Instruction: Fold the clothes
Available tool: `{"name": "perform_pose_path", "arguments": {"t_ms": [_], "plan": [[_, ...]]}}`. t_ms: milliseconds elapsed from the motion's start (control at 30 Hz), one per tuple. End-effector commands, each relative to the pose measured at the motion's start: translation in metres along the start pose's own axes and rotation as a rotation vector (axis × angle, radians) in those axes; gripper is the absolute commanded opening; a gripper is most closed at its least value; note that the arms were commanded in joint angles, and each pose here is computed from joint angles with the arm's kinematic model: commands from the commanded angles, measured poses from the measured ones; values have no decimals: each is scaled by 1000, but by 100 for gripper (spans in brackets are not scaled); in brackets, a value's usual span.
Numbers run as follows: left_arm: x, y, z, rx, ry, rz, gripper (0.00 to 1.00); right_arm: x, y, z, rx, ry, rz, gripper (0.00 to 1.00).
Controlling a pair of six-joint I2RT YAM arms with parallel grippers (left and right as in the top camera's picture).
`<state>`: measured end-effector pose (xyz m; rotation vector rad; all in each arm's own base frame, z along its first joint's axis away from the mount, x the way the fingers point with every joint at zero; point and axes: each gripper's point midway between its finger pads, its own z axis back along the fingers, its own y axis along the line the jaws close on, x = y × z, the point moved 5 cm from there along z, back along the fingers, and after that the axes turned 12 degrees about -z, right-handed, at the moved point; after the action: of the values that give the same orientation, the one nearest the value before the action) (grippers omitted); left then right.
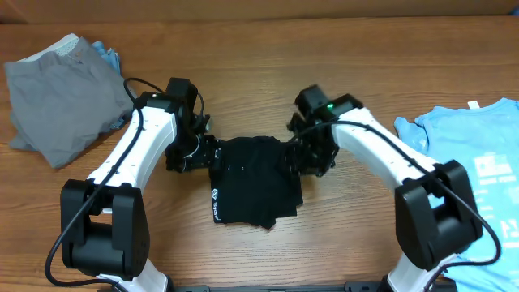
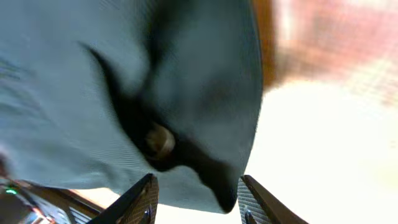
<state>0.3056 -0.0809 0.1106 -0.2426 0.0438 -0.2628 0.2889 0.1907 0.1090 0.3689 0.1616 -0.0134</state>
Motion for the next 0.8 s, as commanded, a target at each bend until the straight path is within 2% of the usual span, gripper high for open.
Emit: {"name": "perform_pose_path", "arguments": {"t_ms": [0,167,300,600,700,733,767], "plan": [[11,-1,6,-1,-80,-36,87,12,19,31,117,-97,29,45],[35,1,8,10,-199,-67,87,27,23,27,161,-156,-32,45],[44,3,5,18,-229,-93,86,33,22,12,174,-163,-76,46],[46,9,-29,-7,-147,-115,85,46,23,1,199,-194,-105,46],[45,7,-41,-49,-119,-116,77,44,21,-3,196,-188,-108,46],[45,7,-44,-57,-112,-113,76,44,20,-4,197,-188,-108,45],[45,8,-47,-64,-104,-111,74,44,21,-6,207,-187,-104,37]]}}
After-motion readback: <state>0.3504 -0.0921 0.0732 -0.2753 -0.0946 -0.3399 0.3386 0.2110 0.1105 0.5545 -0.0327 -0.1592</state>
